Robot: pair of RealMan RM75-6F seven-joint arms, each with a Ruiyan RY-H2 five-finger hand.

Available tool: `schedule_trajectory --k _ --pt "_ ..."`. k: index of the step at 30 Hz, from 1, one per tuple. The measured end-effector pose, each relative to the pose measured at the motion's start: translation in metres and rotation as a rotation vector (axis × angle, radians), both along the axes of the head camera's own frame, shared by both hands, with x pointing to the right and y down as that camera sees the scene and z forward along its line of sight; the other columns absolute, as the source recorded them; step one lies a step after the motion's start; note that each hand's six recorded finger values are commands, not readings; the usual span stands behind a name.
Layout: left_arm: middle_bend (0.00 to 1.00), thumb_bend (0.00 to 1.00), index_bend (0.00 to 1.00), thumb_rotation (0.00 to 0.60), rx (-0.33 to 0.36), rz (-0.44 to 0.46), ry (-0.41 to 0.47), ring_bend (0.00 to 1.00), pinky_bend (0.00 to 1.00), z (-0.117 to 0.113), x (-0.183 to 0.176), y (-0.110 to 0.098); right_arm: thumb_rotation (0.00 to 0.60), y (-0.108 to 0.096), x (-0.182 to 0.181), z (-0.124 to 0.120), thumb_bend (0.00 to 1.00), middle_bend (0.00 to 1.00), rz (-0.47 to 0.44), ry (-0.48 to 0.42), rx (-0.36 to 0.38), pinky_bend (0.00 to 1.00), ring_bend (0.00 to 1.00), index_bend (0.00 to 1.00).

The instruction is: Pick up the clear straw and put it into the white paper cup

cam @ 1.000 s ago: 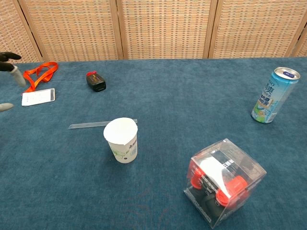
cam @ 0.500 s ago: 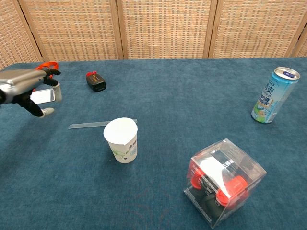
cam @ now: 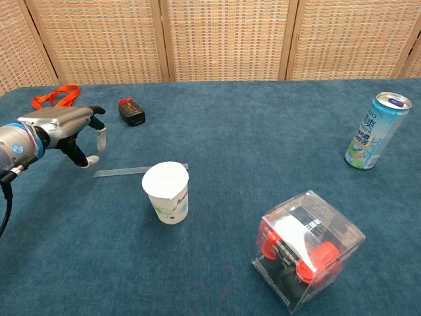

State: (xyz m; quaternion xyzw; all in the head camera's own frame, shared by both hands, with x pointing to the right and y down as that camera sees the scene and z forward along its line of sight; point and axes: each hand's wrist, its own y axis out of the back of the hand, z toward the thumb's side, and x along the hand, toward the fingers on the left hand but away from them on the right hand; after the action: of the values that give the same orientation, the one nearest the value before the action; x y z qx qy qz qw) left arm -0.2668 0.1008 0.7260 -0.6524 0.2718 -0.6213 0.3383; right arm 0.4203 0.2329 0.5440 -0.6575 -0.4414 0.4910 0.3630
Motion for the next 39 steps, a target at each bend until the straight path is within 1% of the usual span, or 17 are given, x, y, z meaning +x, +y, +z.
schedule_trajectory --k 10,16,18,22,30,39 --pt "0.0 0.4 0.5 0.6 -0.024 0.031 -0.014 0.0 0.0 0.015 0.025 0.005 0.6 -0.002 0.005 0.001 0.09 0.0 0.017 -0.015 -0.008 0.0 0.0 0.05" --pt "0.0 0.4 0.5 0.6 -0.032 0.044 -0.033 0.0 0.0 0.019 0.031 0.004 0.6 -0.004 0.008 0.001 0.09 0.0 0.028 -0.025 -0.01 0.0 0.0 0.05" --pt "0.0 0.4 0.5 0.6 -0.036 0.046 -0.036 0.0 0.0 0.02 0.032 0.005 0.6 -0.004 0.009 0.001 0.09 0.0 0.029 -0.027 -0.01 0.0 0.0 0.05" --pt "0.0 0.45 0.49 0.6 -0.042 0.054 -0.035 0.0 0.0 0.021 0.036 0.006 0.6 -0.004 0.009 0.001 0.09 0.0 0.03 -0.03 -0.012 0.0 0.0 0.05" --pt "0.0 0.45 0.48 0.6 -0.044 0.058 -0.03 0.0 0.0 0.02 0.04 0.005 0.6 -0.004 0.009 0.001 0.09 0.0 0.032 -0.034 -0.013 0.0 0.0 0.05" --pt "0.0 0.45 0.47 0.6 -0.056 0.07 -0.046 0.0 0.0 0.023 0.045 0.007 0.6 -0.004 0.01 0.0 0.09 0.0 0.034 -0.039 -0.009 0.0 0.0 0.05"
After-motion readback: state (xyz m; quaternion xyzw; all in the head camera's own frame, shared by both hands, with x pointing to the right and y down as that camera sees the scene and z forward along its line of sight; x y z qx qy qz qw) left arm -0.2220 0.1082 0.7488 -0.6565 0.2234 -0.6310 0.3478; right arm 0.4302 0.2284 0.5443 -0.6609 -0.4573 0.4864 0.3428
